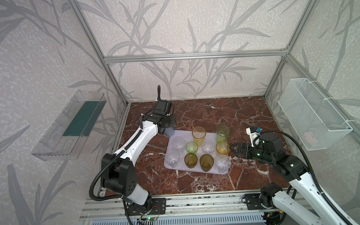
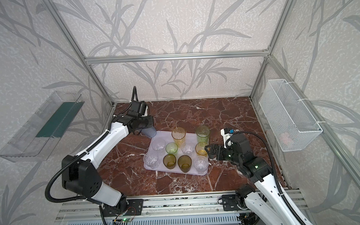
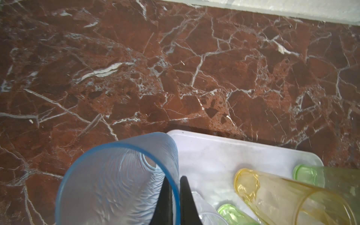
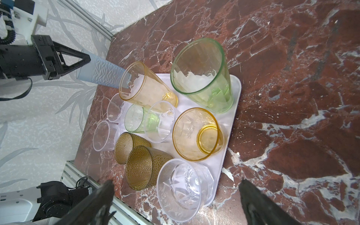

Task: Place the glasses into the tray
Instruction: Pick up the glass from the top-left of the table, then place the glass on the tray.

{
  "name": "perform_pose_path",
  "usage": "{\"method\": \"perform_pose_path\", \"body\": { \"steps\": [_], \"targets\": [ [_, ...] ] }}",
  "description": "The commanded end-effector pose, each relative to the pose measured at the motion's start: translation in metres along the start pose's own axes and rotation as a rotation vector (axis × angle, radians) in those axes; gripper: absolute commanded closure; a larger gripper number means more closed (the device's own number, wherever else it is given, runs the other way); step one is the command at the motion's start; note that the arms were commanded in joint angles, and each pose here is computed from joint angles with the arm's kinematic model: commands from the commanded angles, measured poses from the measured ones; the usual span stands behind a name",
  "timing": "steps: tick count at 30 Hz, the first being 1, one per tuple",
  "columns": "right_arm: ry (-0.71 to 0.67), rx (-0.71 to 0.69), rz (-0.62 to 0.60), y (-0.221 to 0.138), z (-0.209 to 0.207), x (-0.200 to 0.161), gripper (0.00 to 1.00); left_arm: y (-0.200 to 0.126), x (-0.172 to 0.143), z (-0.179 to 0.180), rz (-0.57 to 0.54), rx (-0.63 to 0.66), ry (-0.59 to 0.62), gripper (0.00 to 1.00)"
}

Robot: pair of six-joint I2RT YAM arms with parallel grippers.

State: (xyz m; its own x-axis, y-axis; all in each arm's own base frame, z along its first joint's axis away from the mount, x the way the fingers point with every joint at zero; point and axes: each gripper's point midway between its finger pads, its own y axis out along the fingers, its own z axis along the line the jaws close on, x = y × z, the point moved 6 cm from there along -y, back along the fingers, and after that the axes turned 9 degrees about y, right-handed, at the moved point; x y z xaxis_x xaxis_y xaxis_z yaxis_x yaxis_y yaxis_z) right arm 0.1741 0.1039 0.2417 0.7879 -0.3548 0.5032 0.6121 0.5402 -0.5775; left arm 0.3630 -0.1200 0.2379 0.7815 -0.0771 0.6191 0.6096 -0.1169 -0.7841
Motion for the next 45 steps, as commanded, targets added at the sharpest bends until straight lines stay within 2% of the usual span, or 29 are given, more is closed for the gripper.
{"method": "perform_pose_path", "body": {
  "steps": [1, 45],
  "targets": [
    [0.005, 0.011, -0.024, -0.007, 0.005, 0.005, 0.01, -0.014, 0.001, -0.006, -0.059, -0.021, -0.001, 1.0],
    [0.027, 0.0, -0.026, -0.003, -0.005, -0.004, 0.01, 0.008, -0.021, -0.055, 0.032, -0.13, 0.072, 1.0]
  ]
}}
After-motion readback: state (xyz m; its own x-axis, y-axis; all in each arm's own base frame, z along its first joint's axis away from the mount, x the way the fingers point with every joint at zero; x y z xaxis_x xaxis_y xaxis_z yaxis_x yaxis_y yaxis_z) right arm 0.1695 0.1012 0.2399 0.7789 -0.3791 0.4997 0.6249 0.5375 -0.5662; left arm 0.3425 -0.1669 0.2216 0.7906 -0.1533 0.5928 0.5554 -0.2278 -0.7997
